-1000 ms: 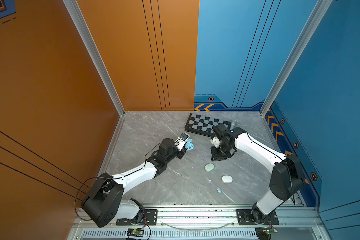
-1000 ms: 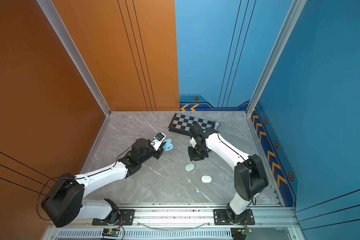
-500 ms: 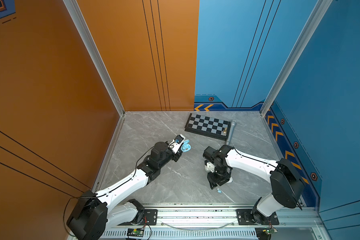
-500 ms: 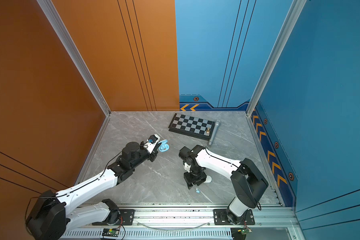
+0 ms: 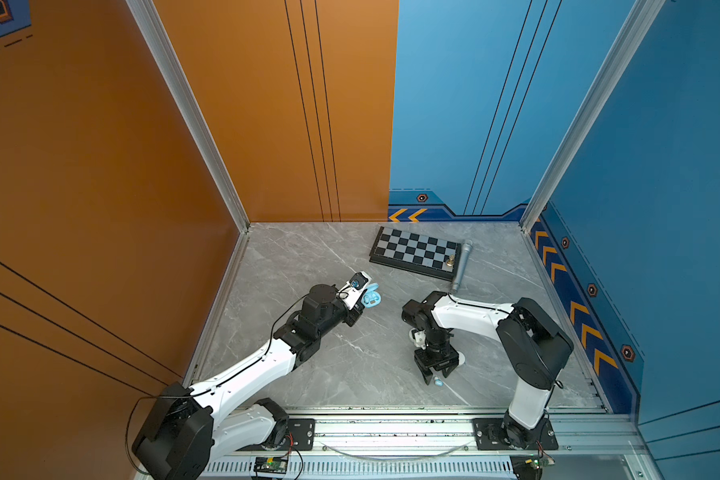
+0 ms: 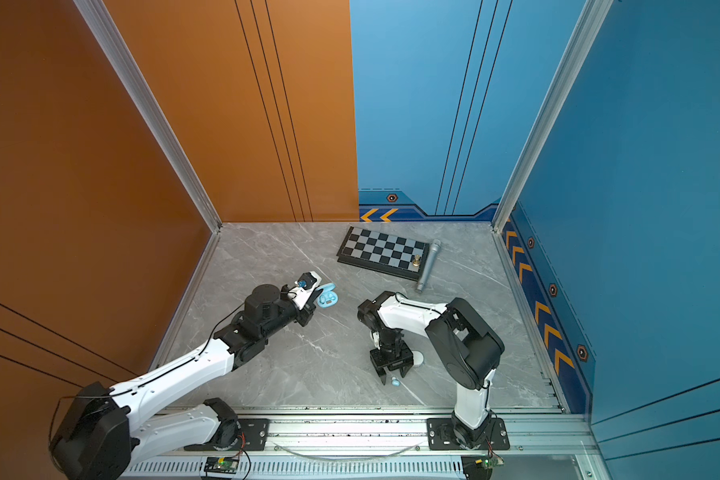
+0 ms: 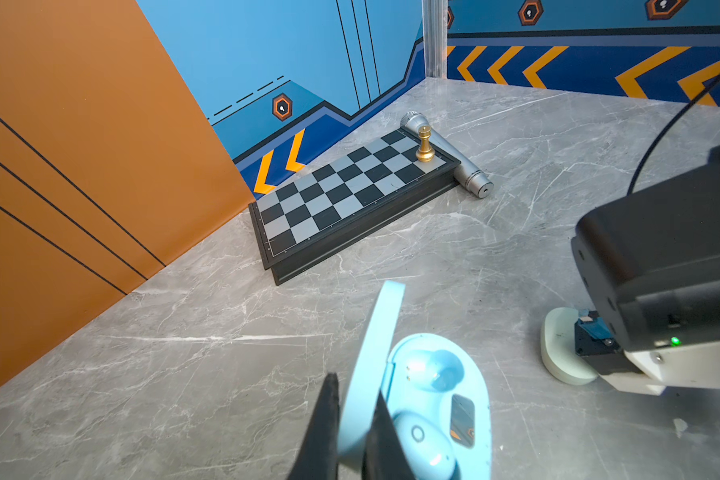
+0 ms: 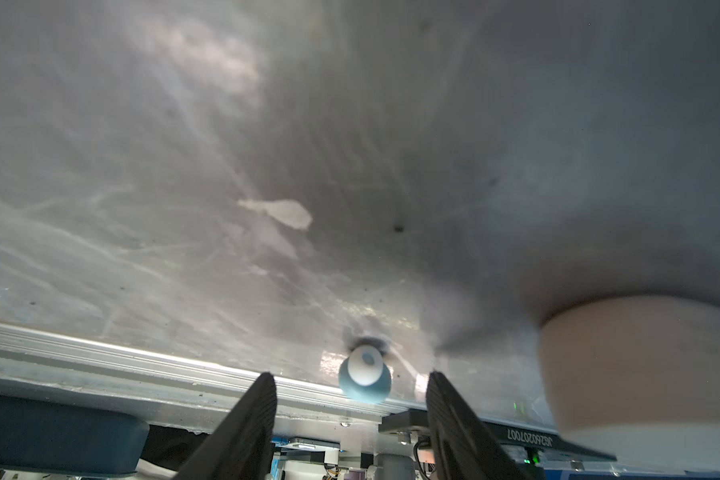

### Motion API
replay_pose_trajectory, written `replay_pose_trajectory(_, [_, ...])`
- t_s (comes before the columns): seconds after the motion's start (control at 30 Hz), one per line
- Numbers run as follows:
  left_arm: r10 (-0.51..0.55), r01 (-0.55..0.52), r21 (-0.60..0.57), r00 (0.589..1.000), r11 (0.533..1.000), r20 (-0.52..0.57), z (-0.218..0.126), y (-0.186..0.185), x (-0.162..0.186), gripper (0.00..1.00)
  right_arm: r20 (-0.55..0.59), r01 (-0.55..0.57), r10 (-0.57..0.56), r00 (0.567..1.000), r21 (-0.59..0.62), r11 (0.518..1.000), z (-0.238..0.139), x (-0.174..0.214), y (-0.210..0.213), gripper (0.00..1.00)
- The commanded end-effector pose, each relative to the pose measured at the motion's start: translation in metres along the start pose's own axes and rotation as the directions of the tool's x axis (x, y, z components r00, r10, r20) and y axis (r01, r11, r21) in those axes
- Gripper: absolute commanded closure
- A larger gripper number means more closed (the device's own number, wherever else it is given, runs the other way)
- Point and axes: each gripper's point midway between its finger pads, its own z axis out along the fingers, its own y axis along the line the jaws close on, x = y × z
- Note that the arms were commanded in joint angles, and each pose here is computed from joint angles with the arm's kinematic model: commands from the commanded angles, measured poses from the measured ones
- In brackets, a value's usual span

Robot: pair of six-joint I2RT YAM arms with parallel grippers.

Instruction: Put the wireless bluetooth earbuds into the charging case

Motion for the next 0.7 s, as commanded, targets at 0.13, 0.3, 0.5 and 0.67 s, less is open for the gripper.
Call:
replay_pose_trajectory(0.13, [0.021,-0.021,-0.009,1.000,1.000,-0.010,0.002,0.008,-0.003,1.00,-0.053,0.035,-0.032,0.998,0.060,0.998,0.004,-0.002,-0.007,0.50])
replay_pose_trajectory(0.3, [0.023,-0.023,-0.008,1.000,1.000,-0.013,0.003,0.010,-0.004,1.00,-0.059,0.045,-0.039,0.998,0.099,0.994,0.009,-0.006,-0.012,0.58])
replay_pose_trajectory(0.5, [0.028,-0.028,-0.005,0.999,1.000,-0.019,0.004,0.011,-0.005,1.00,-0.042,0.061,-0.057,0.998,0.111,0.992,0.008,-0.011,-0.012,0.65])
replay_pose_trajectory(0.67, [0.032,-0.032,-0.010,0.999,0.999,-0.016,0.004,0.013,-0.008,1.00,-0.025,0.063,-0.061,0.998,0.112,0.992,0.007,-0.014,-0.012,0.77])
